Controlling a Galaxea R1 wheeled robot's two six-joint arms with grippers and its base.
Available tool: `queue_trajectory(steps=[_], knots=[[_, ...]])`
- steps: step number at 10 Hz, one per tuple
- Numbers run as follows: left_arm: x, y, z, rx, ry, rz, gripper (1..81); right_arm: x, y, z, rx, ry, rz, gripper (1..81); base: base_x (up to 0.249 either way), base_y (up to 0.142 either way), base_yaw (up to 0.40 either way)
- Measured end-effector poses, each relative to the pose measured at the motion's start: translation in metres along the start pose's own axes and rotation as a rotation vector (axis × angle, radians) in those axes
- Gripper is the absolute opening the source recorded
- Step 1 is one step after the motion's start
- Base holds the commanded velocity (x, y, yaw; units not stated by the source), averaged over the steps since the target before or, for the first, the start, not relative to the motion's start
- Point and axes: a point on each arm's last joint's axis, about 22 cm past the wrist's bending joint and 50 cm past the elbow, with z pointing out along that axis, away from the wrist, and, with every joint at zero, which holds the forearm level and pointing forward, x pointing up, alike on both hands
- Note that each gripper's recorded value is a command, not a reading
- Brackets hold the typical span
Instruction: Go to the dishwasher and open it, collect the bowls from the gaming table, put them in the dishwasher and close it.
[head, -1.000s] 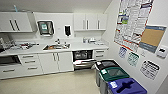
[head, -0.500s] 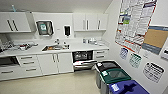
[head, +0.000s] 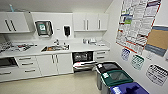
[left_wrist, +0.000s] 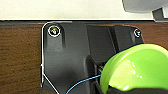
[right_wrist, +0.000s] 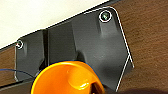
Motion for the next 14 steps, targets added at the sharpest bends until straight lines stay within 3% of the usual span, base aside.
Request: queue_trajectory(steps=[14], knots=[[0.0006, 0.0010, 0.0003, -0.002, 0.002, -0.002, 1.0, 0.0002, 0.0023, -0.0004, -0.004, 0.000, 0.000, 1.0, 0.098, 0.000, 0.000]])
